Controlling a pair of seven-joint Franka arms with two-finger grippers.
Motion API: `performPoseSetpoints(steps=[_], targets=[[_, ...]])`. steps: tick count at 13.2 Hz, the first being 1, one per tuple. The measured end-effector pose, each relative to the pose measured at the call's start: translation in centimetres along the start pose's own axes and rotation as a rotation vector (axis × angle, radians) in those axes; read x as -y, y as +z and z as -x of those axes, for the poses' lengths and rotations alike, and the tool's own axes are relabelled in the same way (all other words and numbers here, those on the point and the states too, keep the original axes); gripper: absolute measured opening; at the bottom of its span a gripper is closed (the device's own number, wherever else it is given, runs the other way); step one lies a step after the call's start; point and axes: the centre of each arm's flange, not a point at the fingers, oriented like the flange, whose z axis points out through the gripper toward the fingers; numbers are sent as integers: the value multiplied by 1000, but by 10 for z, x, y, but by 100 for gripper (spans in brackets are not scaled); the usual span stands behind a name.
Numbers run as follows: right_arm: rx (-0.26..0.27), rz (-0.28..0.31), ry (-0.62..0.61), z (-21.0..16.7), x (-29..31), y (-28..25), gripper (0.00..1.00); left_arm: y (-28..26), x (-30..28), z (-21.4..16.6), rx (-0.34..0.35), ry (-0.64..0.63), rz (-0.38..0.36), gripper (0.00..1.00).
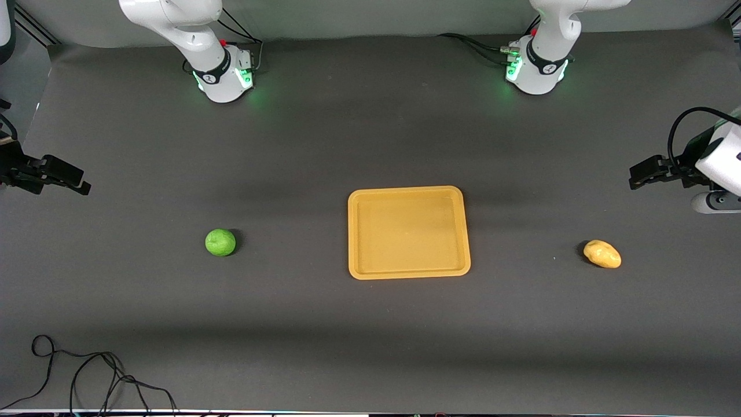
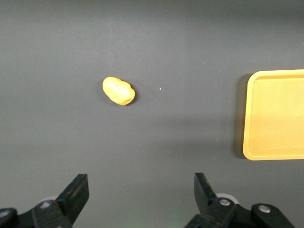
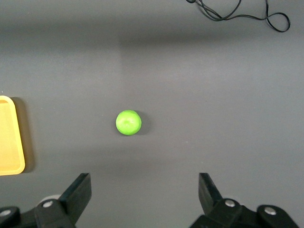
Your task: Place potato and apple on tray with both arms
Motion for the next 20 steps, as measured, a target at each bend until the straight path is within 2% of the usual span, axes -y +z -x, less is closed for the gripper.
performPoseSetpoints(steps=[15, 17, 20], targets=[[-2, 0, 2, 0, -1, -2, 100, 3, 0, -1, 5, 0, 0, 99], [20, 0, 2, 3, -1, -1, 100, 13, 0, -7, 1, 12, 1, 99], [39, 1, 2, 5, -1, 0, 100, 61, 2, -28, -19, 63, 7, 99]])
